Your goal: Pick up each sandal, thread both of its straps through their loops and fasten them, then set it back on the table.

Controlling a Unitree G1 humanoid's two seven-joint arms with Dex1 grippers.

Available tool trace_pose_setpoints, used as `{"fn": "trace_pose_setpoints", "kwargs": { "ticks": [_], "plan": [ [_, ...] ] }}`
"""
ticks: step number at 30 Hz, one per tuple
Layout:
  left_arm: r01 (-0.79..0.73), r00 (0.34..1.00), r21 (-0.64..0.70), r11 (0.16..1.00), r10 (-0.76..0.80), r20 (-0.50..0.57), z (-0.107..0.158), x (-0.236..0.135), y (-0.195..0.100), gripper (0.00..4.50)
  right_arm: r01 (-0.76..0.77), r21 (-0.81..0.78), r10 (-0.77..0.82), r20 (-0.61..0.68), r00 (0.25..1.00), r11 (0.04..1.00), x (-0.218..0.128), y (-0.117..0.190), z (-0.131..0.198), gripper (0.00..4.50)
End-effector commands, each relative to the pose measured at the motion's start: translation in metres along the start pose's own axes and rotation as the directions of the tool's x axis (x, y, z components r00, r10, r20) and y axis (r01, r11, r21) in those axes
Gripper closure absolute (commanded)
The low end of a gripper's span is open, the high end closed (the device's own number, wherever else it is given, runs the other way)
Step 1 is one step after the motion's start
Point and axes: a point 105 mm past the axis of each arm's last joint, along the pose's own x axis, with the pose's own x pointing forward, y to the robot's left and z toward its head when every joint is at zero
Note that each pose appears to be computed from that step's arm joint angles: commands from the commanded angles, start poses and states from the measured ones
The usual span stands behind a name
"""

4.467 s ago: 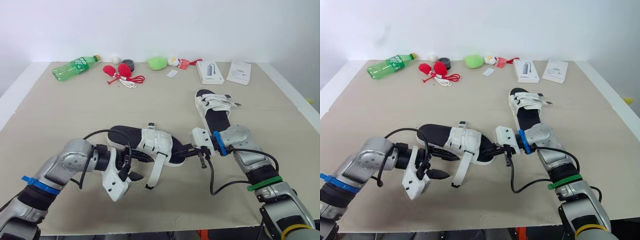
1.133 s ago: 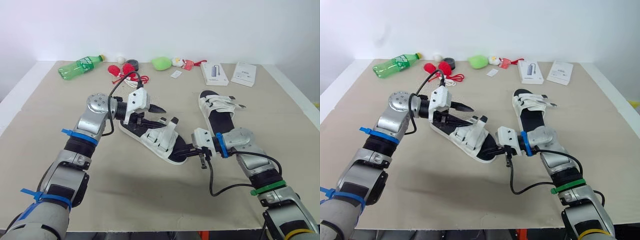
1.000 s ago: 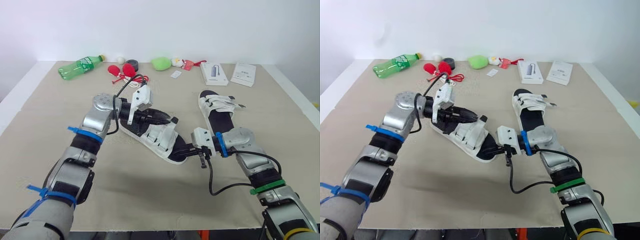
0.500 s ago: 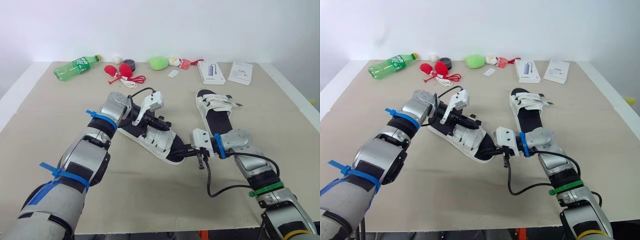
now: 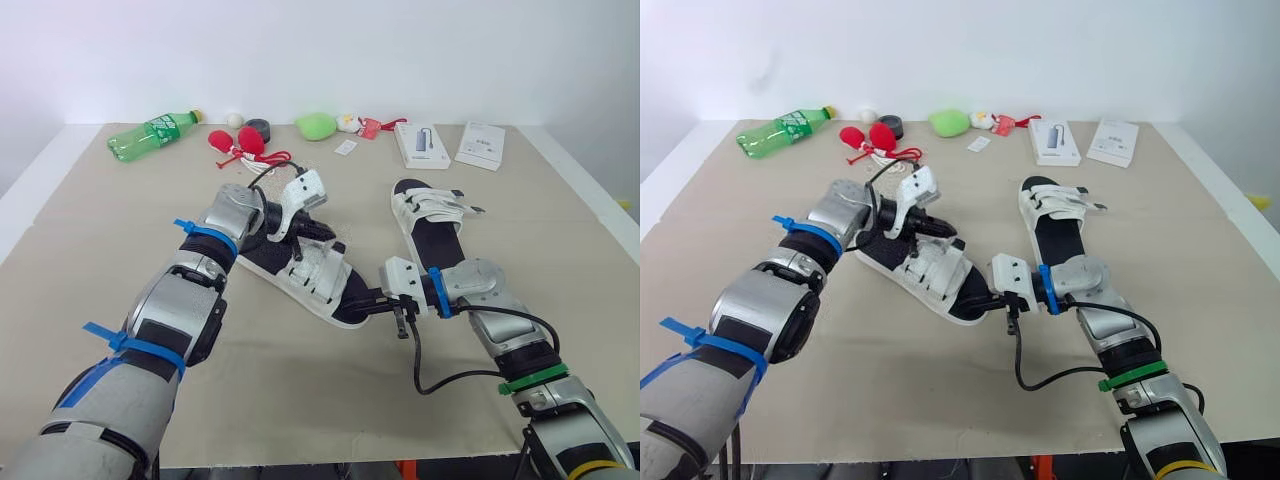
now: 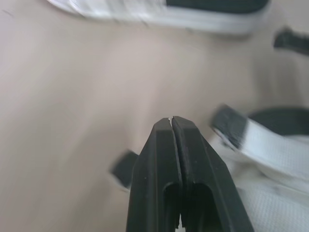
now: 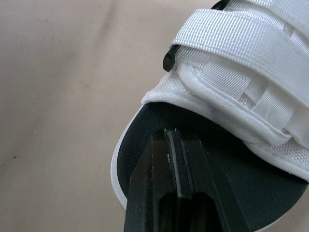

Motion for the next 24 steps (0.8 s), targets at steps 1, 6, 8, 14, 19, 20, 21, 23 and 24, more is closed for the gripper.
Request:
{"fn": "trace_pose_setpoints", "kwargs": {
  "ticks": [1,6,8,14,19,20,21,23,24],
  "plan": [
    [-0.120,0.956,0.156,0.980,0.072,0.283,0.069,-0.036,0.016,4.42,-0.007,0.047,0.010,-0.055,0.998,0.999,-0.004,0.005,-0.016,4.50],
    [-0.187,0.973,0.377,0.907,0.118,0.199,0.021,-0.081,0.010,4.42,0.088,0.094,-0.093,0.046,0.995,0.992,-0.019,-0.009,-0.002,4.50],
    [-0.168,0.980,0.382,0.909,0.112,0.166,-0.005,-0.090,0.001,3.92,0.117,0.155,-0.137,0.127,0.982,0.981,-0.030,-0.014,0.009,3.85],
    [-0.055,0.998,0.408,0.911,0.051,0.021,-0.062,-0.095,-0.023,1.45,0.237,0.244,-0.298,0.251,0.921,0.940,-0.079,-0.017,0.017,1.32],
    [-0.047,0.998,0.417,0.908,0.022,0.064,-0.053,-0.081,-0.027,0.07,0.297,0.322,-0.379,0.233,0.895,0.899,-0.111,-0.009,0.010,0.04],
    [-0.033,0.998,0.425,0.905,0.005,0.067,-0.049,-0.077,-0.028,0.07,0.304,0.331,-0.388,0.226,0.894,0.893,-0.115,-0.006,0.008,0.04],
    [-0.019,0.998,0.431,0.902,-0.011,0.067,-0.047,-0.073,-0.029,0.07,0.309,0.337,-0.394,0.221,0.892,0.889,-0.118,-0.004,0.007,0.04],
    [0.001,0.997,0.436,0.900,-0.034,0.068,-0.044,-0.068,-0.030,0.07,0.322,0.336,-0.404,0.213,0.889,0.885,-0.121,-0.002,0.006,0.04],
    [0.018,0.996,0.437,0.899,-0.052,0.067,-0.042,-0.063,-0.031,0.07,0.327,0.332,-0.408,0.213,0.888,0.885,-0.121,-0.001,0.007,0.04]
  ]
}}
